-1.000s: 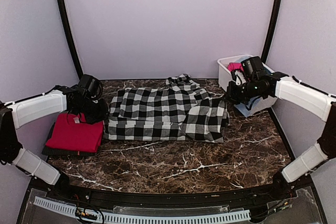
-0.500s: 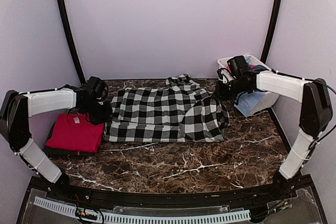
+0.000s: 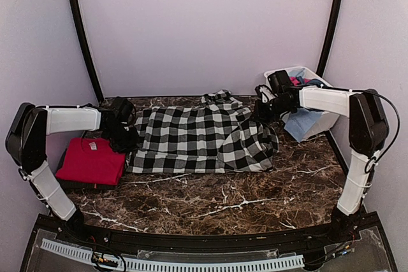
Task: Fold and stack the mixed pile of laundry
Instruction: Fold the flattened shirt at the center of the board.
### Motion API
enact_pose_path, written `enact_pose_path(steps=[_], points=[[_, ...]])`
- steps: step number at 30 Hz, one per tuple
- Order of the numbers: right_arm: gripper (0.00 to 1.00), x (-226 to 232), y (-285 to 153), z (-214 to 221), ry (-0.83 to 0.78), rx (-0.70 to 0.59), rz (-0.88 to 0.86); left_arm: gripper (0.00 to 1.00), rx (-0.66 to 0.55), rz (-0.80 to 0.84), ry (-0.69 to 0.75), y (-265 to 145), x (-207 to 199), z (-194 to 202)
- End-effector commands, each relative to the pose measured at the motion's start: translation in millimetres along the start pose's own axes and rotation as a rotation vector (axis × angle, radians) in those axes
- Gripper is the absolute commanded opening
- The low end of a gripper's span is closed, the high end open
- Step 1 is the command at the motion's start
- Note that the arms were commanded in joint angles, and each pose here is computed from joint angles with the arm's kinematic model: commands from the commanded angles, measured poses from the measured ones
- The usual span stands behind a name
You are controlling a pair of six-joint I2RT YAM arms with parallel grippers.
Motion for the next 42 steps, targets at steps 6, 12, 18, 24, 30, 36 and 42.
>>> enact_pose_path(steps=[6, 12, 18, 24, 30, 36, 42], points=[[0.0, 51, -24, -6, -0.112, -0.032, -0.187, 0.66, -0.139, 0.178, 0.088, -62, -24, -24], [0.0, 100, -26, 47, -0.263, 0.06, -0.255, 0.81, -0.172, 0.32, 0.207, -97, -36, -23], [0.0, 131, -23, 133, -0.379, 0.188, -0.284, 0.83, -0.149, 0.421, 0.262, -103, -33, -4], [0.03, 137, -15, 223, -0.423, 0.382, -0.291, 0.84, -0.16, 0.415, 0.286, -107, -27, 0], [0.54, 132, -45, 214, -0.43, 0.344, -0.214, 0.84, -0.145, 0.424, 0.298, -105, -30, 1], [0.63, 108, -96, 145, -0.318, 0.143, -0.146, 0.84, -0.138, 0.444, 0.301, -106, -34, 0], [0.51, 33, -90, 133, -0.11, 0.185, 0.089, 0.85, -0.148, 0.447, 0.306, -110, -36, -3]])
Point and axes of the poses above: each gripper's point midway between its finger pads, its own y axis out along the fingers, its own x axis along the line the jaws close on, z = x × y, the point moved 6 cm from there along -y, back along the fingers, and after that the axes turned 6 degrees about -y, right-handed, at the moved point
